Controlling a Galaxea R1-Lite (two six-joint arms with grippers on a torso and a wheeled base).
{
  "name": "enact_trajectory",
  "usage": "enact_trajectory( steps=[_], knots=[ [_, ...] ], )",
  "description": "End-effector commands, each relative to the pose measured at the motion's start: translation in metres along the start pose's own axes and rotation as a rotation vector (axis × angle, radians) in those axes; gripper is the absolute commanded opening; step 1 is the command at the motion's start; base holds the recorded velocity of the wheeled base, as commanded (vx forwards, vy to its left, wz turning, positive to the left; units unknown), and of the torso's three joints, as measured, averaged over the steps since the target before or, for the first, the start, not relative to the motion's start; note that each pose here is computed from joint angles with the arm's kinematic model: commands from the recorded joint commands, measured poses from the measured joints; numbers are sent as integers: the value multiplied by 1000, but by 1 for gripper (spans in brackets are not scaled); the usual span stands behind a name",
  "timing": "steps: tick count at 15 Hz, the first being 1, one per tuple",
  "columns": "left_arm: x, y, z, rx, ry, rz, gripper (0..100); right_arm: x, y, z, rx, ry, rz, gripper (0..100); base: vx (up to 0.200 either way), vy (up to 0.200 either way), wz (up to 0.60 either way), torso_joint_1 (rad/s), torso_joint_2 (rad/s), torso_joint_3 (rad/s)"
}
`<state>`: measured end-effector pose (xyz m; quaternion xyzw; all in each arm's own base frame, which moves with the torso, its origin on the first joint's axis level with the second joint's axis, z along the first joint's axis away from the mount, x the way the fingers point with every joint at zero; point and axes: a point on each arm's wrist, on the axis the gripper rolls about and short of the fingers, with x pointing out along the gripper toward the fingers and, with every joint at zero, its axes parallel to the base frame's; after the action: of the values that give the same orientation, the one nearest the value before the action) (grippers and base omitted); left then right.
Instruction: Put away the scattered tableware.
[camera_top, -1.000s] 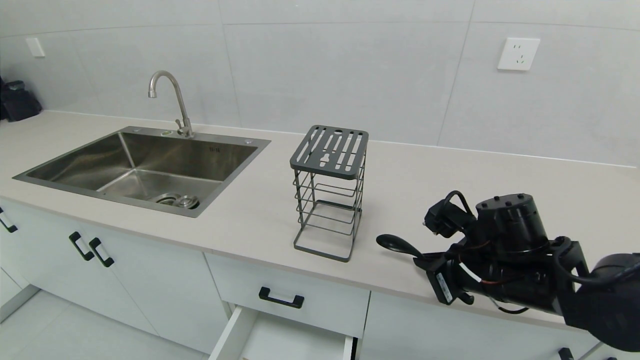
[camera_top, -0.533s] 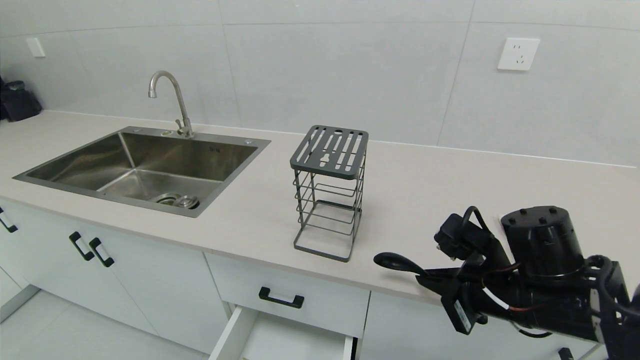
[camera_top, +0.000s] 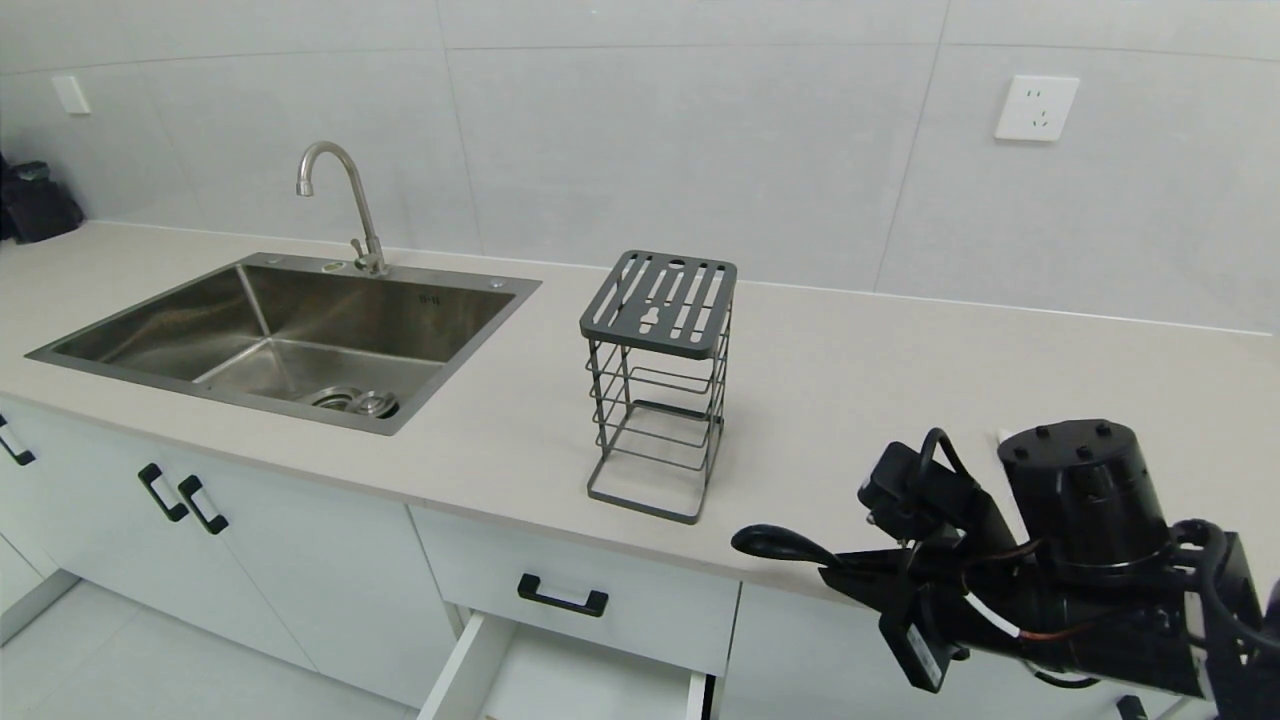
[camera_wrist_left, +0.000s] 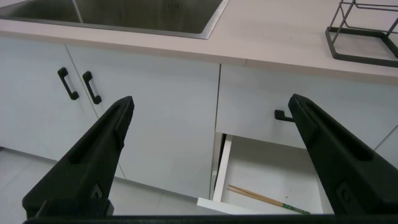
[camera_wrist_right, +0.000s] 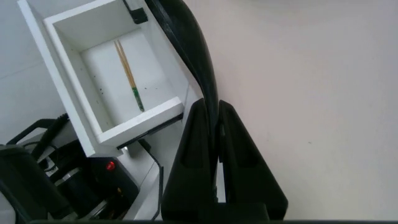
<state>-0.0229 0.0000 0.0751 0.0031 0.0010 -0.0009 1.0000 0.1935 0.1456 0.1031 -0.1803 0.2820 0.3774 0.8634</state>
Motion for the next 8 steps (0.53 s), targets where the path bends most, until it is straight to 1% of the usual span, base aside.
enact_trajectory(
  steps=[1, 2, 3, 4, 6, 8],
  knots=[
    [0, 0, 0, 0, 1, 0, 100, 10, 12, 3, -33, 11, 55, 0, 0, 0, 0, 0, 0, 0],
    [0, 0, 0, 0, 1, 0, 100, 17, 19, 5, -50, 19, 79, 0, 0, 0, 0, 0, 0, 0],
    [0, 0, 0, 0, 1, 0, 100, 17, 19, 5, -50, 19, 79, 0, 0, 0, 0, 0, 0, 0],
    [0, 0, 0, 0, 1, 0, 100, 31, 31, 12, -80, 20, 121, 0, 0, 0, 0, 0, 0, 0],
    [0, 0, 0, 0, 1, 0, 100, 52, 46, 23, -109, 17, 162, 0, 0, 0, 0, 0, 0, 0],
    [0, 0, 0, 0, 1, 0, 100, 65, 57, 25, -126, 13, 188, 0, 0, 0, 0, 0, 0, 0]
  ],
)
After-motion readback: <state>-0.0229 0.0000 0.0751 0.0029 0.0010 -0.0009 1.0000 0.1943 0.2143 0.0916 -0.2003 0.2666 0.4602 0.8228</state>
